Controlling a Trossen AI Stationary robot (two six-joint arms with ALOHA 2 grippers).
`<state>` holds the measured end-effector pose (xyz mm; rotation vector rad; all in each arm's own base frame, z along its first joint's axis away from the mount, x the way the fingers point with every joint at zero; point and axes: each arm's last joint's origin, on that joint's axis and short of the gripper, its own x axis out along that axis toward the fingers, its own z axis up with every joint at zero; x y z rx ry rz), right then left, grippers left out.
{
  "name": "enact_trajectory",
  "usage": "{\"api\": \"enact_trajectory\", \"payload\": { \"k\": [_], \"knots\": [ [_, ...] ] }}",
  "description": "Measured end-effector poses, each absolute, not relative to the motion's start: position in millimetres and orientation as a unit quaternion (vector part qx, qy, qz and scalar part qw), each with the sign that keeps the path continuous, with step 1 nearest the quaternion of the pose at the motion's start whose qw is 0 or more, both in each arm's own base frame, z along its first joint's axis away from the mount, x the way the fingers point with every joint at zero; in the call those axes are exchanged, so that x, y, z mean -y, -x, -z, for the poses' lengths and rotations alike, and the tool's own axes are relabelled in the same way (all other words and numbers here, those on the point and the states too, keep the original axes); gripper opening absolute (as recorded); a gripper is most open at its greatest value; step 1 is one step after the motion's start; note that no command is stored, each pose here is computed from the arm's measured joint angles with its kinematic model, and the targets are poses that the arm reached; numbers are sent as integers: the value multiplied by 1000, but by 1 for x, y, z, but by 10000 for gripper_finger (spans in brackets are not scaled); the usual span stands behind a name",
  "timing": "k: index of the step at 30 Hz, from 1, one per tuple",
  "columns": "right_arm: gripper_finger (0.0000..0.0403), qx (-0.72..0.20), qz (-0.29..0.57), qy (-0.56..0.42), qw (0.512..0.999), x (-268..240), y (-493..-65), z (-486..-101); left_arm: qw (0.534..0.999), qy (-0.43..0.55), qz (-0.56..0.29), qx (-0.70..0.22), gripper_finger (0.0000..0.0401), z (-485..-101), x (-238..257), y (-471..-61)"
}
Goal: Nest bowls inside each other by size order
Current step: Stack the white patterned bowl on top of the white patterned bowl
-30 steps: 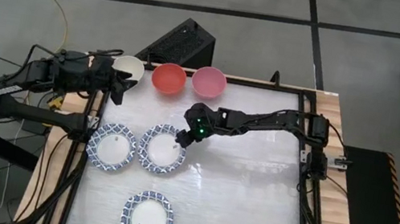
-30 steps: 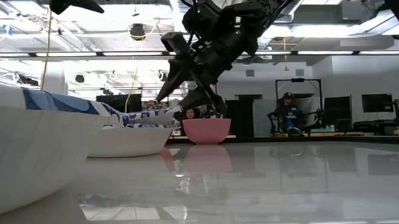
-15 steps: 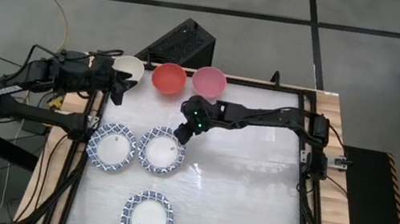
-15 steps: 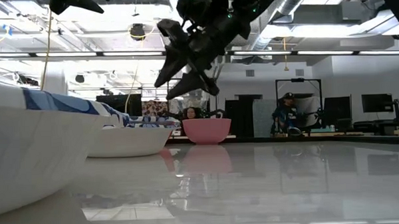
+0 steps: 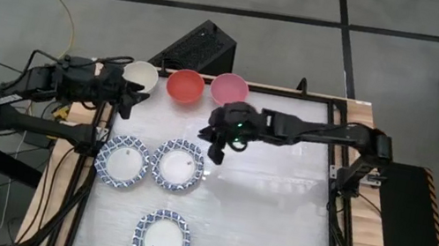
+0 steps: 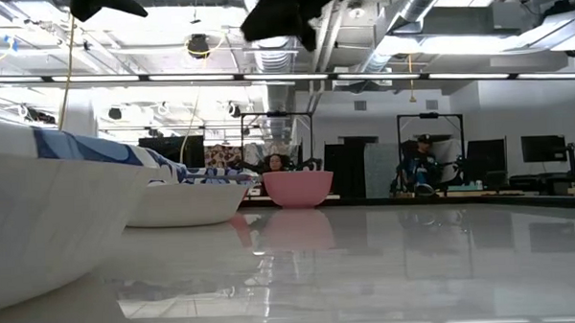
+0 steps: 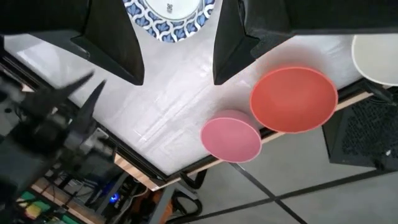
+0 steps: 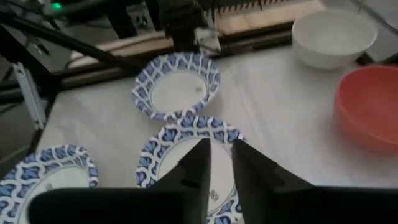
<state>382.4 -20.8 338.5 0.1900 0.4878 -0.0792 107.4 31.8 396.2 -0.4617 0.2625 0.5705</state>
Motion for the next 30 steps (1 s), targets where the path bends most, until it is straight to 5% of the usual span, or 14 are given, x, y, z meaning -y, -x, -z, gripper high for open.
{"api": "enact_trajectory", "payload": {
  "k": [10,16,30],
  "knots": [
    [9,-161,16,-132,978,18,-340,-308,942,211,-232,-116,180,-401,-26,-98],
    [11,-169,28,-175,970,6,-347,-253,952,193,-209,-113,180,-403,-24,-106],
    [10,-176,8,-191,966,2,-380,-196,951,172,-215,-137,180,-399,-25,-118]
  ]
}}
